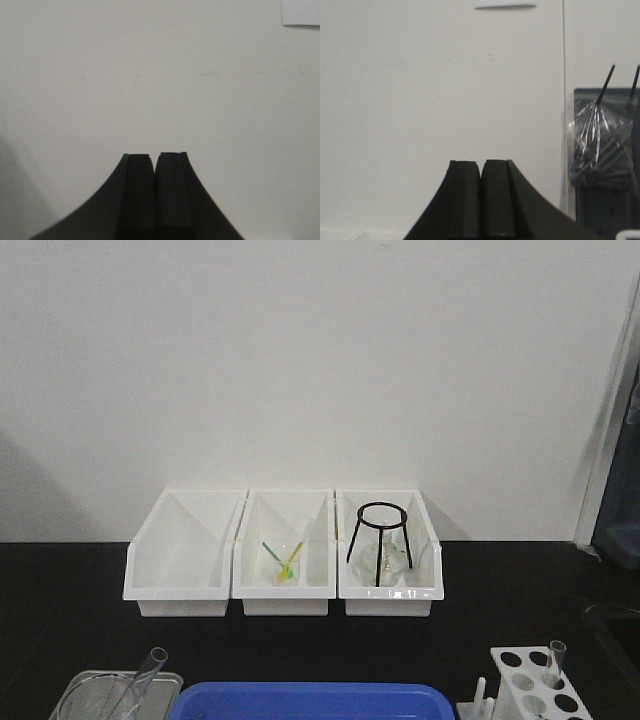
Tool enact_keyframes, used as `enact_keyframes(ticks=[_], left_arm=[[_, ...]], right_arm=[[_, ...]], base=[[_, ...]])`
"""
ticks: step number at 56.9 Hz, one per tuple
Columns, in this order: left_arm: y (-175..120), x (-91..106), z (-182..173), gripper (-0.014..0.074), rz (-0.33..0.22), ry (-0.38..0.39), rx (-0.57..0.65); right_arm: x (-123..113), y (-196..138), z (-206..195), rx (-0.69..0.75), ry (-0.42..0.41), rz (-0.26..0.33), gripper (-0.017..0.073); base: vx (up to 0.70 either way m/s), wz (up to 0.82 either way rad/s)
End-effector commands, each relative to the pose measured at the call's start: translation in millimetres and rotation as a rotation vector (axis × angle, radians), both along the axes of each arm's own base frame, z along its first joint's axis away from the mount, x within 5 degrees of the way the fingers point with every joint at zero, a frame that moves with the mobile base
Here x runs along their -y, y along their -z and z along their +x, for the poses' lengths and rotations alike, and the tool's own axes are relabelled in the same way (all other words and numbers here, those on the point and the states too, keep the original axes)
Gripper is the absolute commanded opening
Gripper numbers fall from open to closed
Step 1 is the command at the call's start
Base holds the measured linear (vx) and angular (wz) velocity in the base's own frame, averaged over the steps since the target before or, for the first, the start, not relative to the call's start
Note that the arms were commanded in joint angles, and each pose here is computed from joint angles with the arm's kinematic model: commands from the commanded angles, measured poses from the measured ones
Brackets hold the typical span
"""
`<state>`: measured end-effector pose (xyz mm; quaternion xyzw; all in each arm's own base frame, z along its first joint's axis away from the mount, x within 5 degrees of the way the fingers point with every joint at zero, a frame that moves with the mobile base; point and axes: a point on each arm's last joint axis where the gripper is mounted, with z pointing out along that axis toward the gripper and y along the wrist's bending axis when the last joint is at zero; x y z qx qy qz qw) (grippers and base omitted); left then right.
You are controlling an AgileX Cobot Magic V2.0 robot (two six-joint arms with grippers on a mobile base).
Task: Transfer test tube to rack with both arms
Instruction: 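Lower the left gripper onto the glass test tube in the beaker and grasp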
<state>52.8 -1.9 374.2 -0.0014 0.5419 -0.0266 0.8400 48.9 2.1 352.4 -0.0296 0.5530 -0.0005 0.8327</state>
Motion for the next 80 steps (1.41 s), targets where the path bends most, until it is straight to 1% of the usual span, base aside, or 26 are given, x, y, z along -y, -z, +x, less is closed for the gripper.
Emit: enact_keyframes(ticks=[1,6,9,15,20,25,27,29,31,35,43,44,46,51,54,58,62,65,68,71,73,75,79,80], left_arm=[[-36,1.1,32,-0.0007,0.014,0.001,-0.002],[-41,1.7,66,-0.0007,0.015,0.002,-0.084],[-40,2.0,81,-0.0007,0.014,0.003,-0.118],[-31,2.6,108,-0.0007,0.008,0.008,-0.189],[-28,3.0,117,0.0,0.007,0.011,-0.198],[-28,3.0,118,0.0022,0.009,0.011,-0.196],[-28,3.1,117,0.0038,0.016,0.009,-0.195],[-28,3.4,117,0.0058,0.04,0.004,-0.195],[-28,3.7,117,0.0083,0.074,-0.003,-0.201],[-27,4.2,117,0.0143,0.109,-0.008,-0.207],[-25,4.0,118,0.0312,0.113,-0.012,-0.226],[-25,3.9,118,0.0342,0.113,-0.012,-0.23],[-24,3.8,118,0.0393,0.113,-0.013,-0.237],[-24,3.7,118,0.0508,0.114,-0.014,-0.243],[-24,3.7,118,0.0551,0.115,-0.014,-0.24],[-25,3.9,118,0.0587,0.115,-0.013,-0.233],[-27,4.2,117,0.0598,0.112,-0.009,-0.211],[-29,4.5,117,0.0595,0.098,-0.002,-0.186],[-31,4.7,116,0.0587,0.065,0.01,-0.171],[-30,4.9,116,0.0577,0.06,0.014,-0.169],[-29,5.1,118,0.0571,0.074,0.012,-0.18],[-25,5.6,120,0.0561,0.105,0.008,-0.201],[-13,7.8,124,0.0541,0.176,0.008,-0.237],[-8,9.4,125,0.0535,0.205,0.013,-0.248]], right_arm=[[-1,-37,28,0.017,0.038,-0.058,-0.001],[-3,-45,59,-0.05,0.037,-0.062,-0.001],[-3,-45,73,-0.088,0.034,-0.059,-0.001],[-5,-37,100,-0.174,0.032,-0.064,-0.0008],[-6,-29,114,-0.226,0.03,-0.066,-0.0005],[-6,-26,119,-0.249,0.028,-0.066,0.0013],[-6,-26,119,-0.249,0.028,-0.066,0.0028],[-6,-26,119,-0.249,0.028,-0.066,0.0044],[-6,-26,119,-0.248,0.028,-0.066,0.0074],[-6,-26,119,-0.249,0.028,-0.066,0.0143],[-6,-25,119,-0.253,0.027,-0.064,0.0322],[-6,-25,119,-0.253,0.027,-0.064,0.0368],[-6,-26,119,-0.25,0.028,-0.064,0.0426],[-6,-24,122,-0.261,0.028,-0.066,0.0547],[-7,-22,123,-0.268,0.028,-0.066,0.0602],[-7,-22,123,-0.268,0.028,-0.067,0.0652],[-6,-22,123,-0.267,0.028,-0.062,0.0669],[-6,-22,123,-0.267,0.025,-0.05,0.0668],[-6,-22,123,-0.266,0.022,-0.037,0.0663],[-6,-19,124,-0.274,0.023,-0.043,0.0652],[-7,-14,124,-0.278,0.025,-0.062,0.0643],[-7,-9,124,-0.278,0.028,-0.081,0.0634],[-7,5,123,-0.28,0.032,-0.109,0.0611],[-7,11,123,-0.28,0.031,-0.11,0.0603]], base=[[0.0,0.0],[0.0,0.0],[0.0,0.0],[0.0,0.0],[0.0,0.0],[0.0,0.0],[0.0,0.0],[0.0,0.0],[0.0,0.0],[0.0,0.0],[0.0,0.0],[0.0,0.0],[0.0,0.0],[0.0,0.0],[0.0,0.0],[0.0,0.0],[0.0,0.0],[0.0,0.0],[0.0,0.0],[0.0,0.0],[0.0,0.0],[0.0,0.0],[0.0,0.0],[0.0,0.0]])
